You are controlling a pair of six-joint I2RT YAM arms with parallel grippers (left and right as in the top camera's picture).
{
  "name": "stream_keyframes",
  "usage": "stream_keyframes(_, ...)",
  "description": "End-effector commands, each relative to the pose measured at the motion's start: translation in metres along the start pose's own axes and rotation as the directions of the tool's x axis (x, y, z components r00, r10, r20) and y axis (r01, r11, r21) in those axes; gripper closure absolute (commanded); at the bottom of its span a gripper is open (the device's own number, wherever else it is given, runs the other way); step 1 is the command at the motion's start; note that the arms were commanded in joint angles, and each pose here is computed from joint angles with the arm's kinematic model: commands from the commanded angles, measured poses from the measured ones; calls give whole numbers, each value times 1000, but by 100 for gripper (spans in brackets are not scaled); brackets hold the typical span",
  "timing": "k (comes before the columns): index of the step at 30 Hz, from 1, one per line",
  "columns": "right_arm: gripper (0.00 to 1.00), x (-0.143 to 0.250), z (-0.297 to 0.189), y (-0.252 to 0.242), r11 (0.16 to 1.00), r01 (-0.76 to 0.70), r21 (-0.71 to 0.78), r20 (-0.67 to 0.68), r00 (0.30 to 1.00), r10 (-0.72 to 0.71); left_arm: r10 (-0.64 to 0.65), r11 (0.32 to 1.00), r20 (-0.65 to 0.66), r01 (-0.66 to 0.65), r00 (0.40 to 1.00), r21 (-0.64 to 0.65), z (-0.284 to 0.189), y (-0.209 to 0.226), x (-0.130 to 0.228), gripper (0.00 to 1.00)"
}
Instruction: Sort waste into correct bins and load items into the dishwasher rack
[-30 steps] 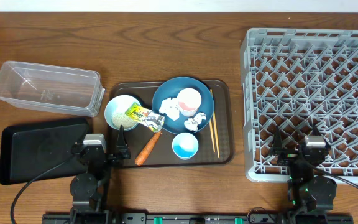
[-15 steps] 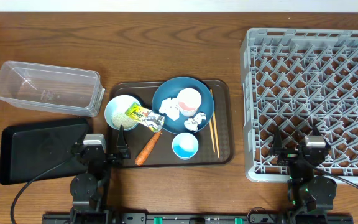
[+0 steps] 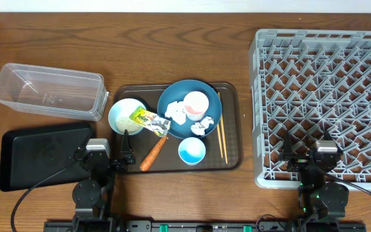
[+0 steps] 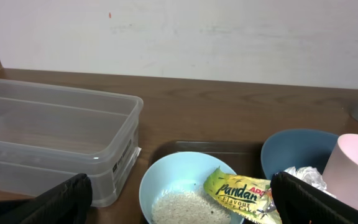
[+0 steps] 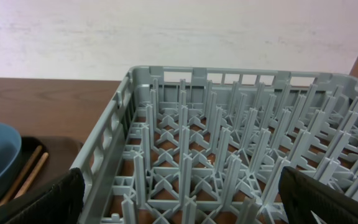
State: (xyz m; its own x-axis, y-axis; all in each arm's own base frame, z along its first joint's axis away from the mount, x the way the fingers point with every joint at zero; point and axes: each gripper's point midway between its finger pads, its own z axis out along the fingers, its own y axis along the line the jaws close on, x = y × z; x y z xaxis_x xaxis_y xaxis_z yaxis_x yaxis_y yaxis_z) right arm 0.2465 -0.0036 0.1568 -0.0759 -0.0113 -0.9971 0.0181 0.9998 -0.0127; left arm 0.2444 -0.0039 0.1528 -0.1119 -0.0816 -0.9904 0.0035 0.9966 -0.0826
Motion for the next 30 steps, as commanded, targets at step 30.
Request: stream_keyframes(30,1,-12,-2,7,994,-99,-38,18,995,99,-116,993,-69,114,991,-38,-2,5,10,6)
